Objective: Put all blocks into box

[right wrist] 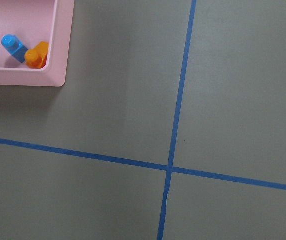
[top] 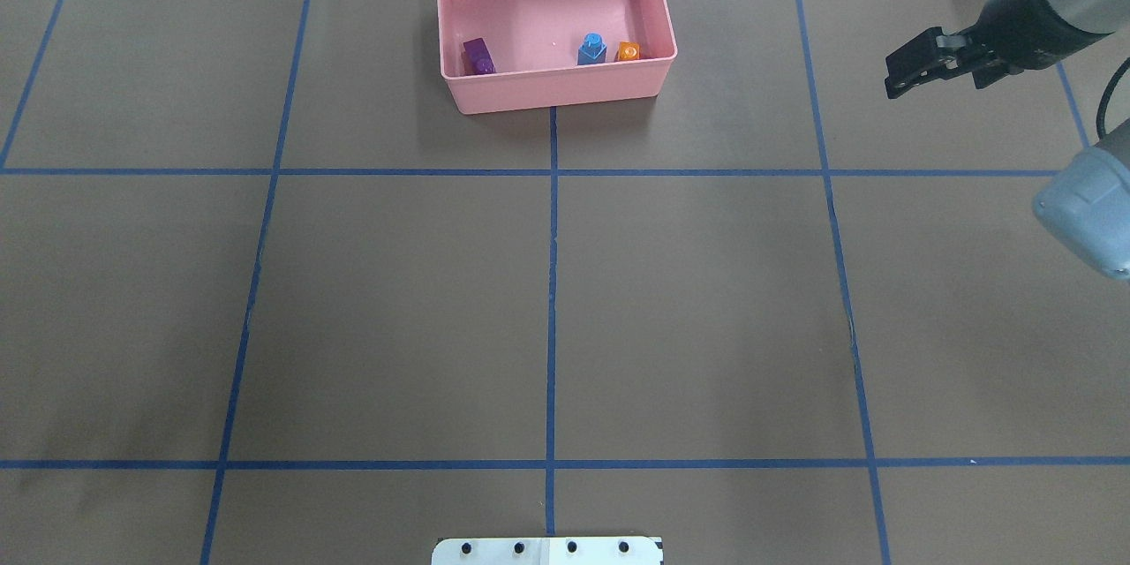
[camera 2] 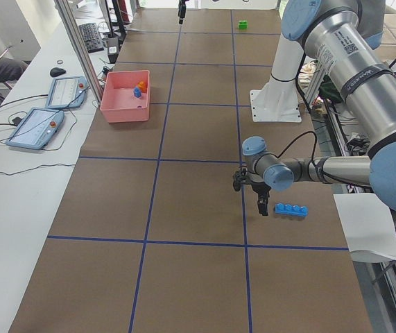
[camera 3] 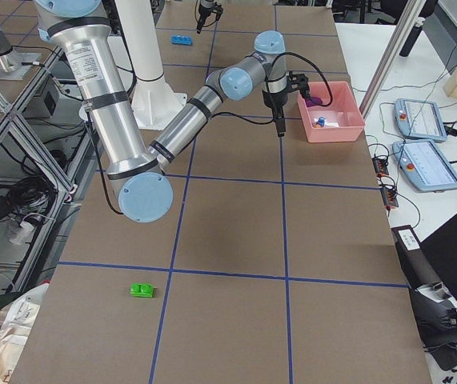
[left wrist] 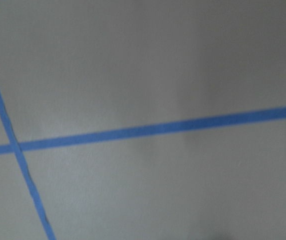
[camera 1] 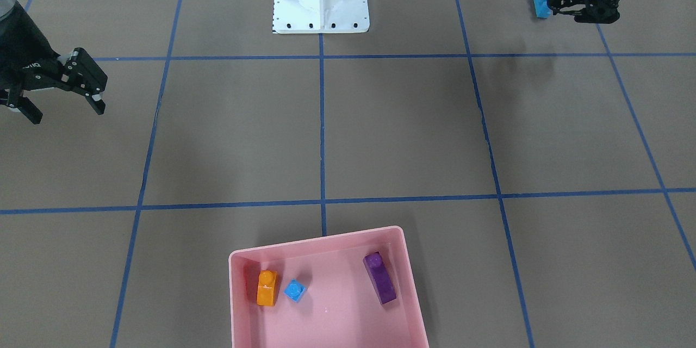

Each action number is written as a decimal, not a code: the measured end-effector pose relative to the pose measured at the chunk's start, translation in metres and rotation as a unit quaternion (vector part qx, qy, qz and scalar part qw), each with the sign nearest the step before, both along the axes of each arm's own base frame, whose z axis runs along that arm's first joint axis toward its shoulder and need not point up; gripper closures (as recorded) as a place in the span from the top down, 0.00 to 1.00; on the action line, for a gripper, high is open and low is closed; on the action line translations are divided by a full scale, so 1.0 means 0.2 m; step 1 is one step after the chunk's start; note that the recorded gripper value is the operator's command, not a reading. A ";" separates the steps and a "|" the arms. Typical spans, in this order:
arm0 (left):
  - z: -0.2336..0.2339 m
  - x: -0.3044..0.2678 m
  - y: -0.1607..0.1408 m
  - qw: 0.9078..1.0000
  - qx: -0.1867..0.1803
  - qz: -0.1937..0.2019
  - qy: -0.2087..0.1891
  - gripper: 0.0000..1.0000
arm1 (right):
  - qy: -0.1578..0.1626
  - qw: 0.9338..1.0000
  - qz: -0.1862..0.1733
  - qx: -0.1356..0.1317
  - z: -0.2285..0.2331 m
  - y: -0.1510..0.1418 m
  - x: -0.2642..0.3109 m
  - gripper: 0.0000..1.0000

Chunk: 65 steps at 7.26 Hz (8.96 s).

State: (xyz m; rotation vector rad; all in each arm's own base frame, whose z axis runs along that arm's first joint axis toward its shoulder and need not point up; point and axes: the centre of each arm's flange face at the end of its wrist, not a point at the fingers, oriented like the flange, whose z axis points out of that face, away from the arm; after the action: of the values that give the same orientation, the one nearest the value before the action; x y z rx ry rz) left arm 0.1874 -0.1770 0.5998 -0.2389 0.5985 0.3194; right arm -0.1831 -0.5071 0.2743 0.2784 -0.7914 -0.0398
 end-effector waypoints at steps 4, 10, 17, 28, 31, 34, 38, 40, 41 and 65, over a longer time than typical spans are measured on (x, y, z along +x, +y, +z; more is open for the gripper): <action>0.16 0.11 0.16 0.999 -0.028 0.034 0.028 0.95 | 0.001 1.000 0.001 0.006 -0.01 0.01 0.01 0.99; 0.18 0.23 0.25 0.997 -0.056 0.032 0.046 0.70 | 0.006 1.000 -0.007 0.014 -0.01 -0.01 -0.01 0.99; 0.19 0.24 0.26 0.997 -0.057 0.035 0.045 0.15 | 0.006 1.000 -0.008 0.016 -0.02 -0.02 -0.02 0.99; -0.61 0.10 -0.23 0.964 0.010 -0.151 0.216 0.00 | 0.013 1.000 -0.013 0.007 0.07 0.01 0.02 0.99; -0.91 0.17 -0.61 0.928 0.072 -0.216 0.294 0.00 | 0.049 0.998 -0.039 0.018 0.31 0.02 0.22 0.99; -1.35 0.27 -1.00 0.900 0.114 -0.260 0.329 0.00 | 0.078 0.993 -0.088 0.027 0.71 0.12 0.62 0.99; -2.02 0.55 -1.74 0.884 0.137 -0.311 0.321 0.00 | 0.086 0.987 -0.134 0.012 1.17 0.42 0.99 1.00; -2.27 0.83 -2.15 0.888 0.132 -0.331 0.291 0.00 | 0.085 0.987 -0.134 -0.005 1.27 0.51 1.04 1.00; -2.36 0.95 -2.33 0.891 0.129 -0.342 0.271 0.00 | 0.086 0.987 -0.132 -0.013 1.30 0.53 1.06 1.00; -1.49 0.40 -1.79 0.926 0.226 -0.151 0.264 1.00 | 0.010 0.997 -0.032 -0.070 2.29 1.62 1.18 0.99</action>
State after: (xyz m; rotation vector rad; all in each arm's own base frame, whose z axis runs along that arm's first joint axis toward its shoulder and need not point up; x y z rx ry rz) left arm 0.2664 -0.5340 0.3028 0.3989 1.0580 0.2120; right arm 0.0536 -0.1826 0.7323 0.1190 -0.7787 -0.0471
